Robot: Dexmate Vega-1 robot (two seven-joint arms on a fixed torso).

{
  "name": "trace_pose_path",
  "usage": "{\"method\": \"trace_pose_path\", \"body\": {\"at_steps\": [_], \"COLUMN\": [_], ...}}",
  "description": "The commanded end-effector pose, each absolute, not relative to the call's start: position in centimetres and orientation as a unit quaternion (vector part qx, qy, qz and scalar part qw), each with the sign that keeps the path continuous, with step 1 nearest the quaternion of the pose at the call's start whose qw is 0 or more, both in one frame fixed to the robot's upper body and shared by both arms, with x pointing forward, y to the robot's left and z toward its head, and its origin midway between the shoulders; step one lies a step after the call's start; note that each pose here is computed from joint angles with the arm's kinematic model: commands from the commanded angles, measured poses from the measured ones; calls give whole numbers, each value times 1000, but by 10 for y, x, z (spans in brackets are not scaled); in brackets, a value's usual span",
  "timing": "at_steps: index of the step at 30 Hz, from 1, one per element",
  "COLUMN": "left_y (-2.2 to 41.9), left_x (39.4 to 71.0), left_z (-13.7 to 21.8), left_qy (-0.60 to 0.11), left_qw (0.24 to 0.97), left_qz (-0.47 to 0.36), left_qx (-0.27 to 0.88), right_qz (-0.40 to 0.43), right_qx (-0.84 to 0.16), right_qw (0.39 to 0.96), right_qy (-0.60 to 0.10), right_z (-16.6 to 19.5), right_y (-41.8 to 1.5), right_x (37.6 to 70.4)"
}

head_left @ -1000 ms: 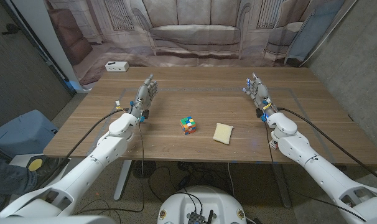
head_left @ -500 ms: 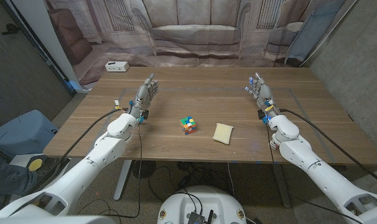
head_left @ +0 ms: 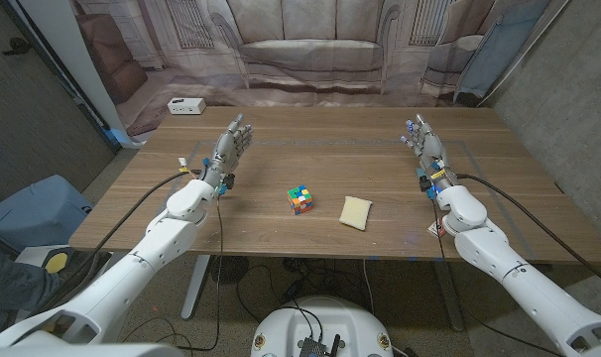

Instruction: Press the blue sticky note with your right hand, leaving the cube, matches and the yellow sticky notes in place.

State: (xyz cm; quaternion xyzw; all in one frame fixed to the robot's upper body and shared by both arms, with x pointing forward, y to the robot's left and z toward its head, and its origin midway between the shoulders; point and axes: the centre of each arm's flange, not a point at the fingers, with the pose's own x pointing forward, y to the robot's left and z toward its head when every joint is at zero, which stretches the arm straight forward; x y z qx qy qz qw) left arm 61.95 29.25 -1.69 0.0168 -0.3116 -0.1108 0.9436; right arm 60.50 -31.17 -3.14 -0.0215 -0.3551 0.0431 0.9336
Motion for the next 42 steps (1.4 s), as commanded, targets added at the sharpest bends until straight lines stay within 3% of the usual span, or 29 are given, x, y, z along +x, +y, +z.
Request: {"method": "trace_pose_path", "body": {"at_steps": [1,25,42], "left_y": [296,303,301], "left_x": [610,599,595], "left_z": [-11,-10,-8], "left_qy": [-316,-327,-335], "left_qw": [943,938,935], "left_qz": [-91,-101,-96], "left_qx": [61,54,67], "right_qz": [15,-48,-133], "right_qx": [-48,-120,-246], "right_qw": [931,920,895], "right_qy": [-361,-370,-348], "right_z": [-35,-38,-43], "right_y": [-324,-345,-362], "right_x": [591,571,555]}}
